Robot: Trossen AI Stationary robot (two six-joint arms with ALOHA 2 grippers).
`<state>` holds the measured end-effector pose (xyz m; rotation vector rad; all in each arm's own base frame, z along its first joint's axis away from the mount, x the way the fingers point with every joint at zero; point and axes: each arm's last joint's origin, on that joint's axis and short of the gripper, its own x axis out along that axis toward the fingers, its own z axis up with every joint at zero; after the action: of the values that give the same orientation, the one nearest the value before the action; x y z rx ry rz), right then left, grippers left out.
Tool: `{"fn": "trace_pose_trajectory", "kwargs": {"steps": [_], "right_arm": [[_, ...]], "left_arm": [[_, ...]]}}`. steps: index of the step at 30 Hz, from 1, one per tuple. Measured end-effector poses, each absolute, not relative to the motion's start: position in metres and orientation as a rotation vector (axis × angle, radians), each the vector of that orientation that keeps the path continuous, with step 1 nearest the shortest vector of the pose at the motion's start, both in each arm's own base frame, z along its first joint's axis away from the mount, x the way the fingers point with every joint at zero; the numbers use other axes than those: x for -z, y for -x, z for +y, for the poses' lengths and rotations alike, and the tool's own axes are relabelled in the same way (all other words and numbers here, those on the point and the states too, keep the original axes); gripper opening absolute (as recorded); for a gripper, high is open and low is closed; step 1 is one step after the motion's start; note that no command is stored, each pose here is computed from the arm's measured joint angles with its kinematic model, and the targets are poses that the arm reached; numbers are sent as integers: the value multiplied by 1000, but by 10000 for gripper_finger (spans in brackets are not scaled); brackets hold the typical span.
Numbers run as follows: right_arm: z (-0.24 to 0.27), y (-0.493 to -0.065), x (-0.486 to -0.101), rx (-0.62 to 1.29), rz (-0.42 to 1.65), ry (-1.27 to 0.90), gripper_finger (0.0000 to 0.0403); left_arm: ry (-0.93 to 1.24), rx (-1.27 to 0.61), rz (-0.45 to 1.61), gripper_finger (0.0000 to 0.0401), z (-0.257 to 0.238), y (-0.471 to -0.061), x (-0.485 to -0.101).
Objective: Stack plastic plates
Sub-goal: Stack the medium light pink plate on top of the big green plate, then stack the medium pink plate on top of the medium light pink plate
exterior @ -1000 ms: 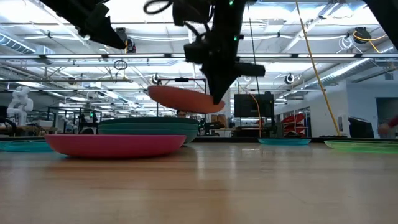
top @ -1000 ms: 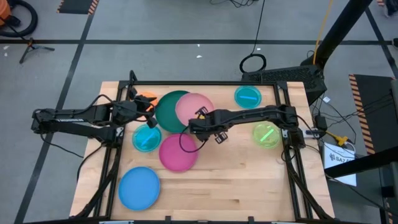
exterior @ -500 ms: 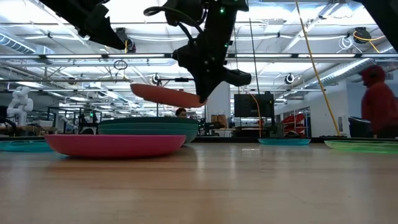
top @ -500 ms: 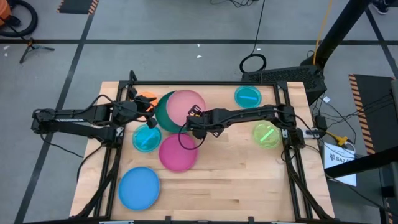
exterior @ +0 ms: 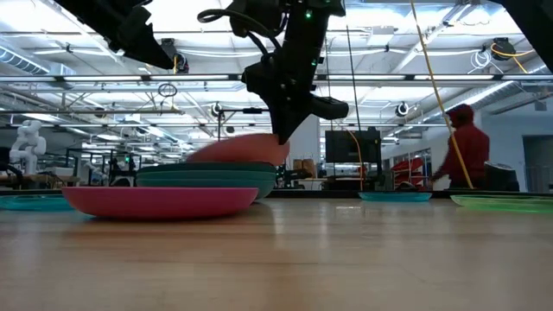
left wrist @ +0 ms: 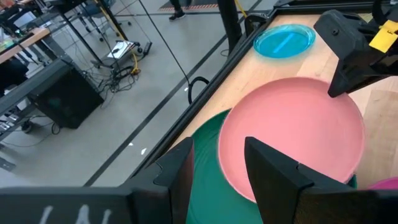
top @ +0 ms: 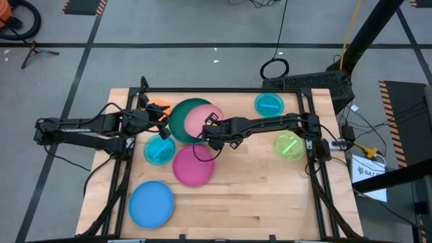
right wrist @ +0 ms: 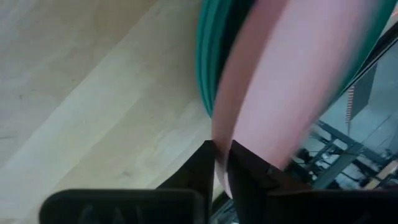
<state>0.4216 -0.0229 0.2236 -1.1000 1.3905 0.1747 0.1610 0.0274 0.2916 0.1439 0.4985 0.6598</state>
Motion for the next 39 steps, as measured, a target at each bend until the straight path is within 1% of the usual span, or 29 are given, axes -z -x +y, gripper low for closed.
{"fn": "trace_pose_trajectory", "kwargs": {"steps": [6,12,15,17,19,21,23,27,29,32,35,39], "right_arm": [[-23,-422,-223,-159,1371,1035,72],[-24,-426,-225,-60,1340,981,101],[-24,-426,-226,39,1350,983,113],[-23,-425,-228,200,1358,952,115],[-23,-421,-229,364,1366,909,114],[-23,-414,-228,462,1393,852,110],[-23,-405,-226,513,1450,771,105],[-23,-388,-223,572,1546,496,93],[-21,-386,-221,600,1544,391,87],[-6,-388,-219,599,1488,343,78],[12,-392,-213,563,1424,349,70],[33,-391,-210,516,1401,384,62]], "left_arm": [[-144,-659,499,149,27,-161,-291],[-143,-659,499,149,27,-161,-291],[-143,-659,500,149,27,-161,-291],[-137,-654,504,149,27,-161,-291],[-132,-655,515,149,27,-160,-290],[-124,-656,532,149,27,-159,-288],[-110,-660,542,149,27,-158,-286],[-53,-629,548,149,26,-158,-284],[-24,-582,548,149,25,-159,-284],[10,-524,550,149,23,-160,-284],[49,-522,543,149,23,-160,-283],[136,-513,567,149,21,-158,-280]]}}
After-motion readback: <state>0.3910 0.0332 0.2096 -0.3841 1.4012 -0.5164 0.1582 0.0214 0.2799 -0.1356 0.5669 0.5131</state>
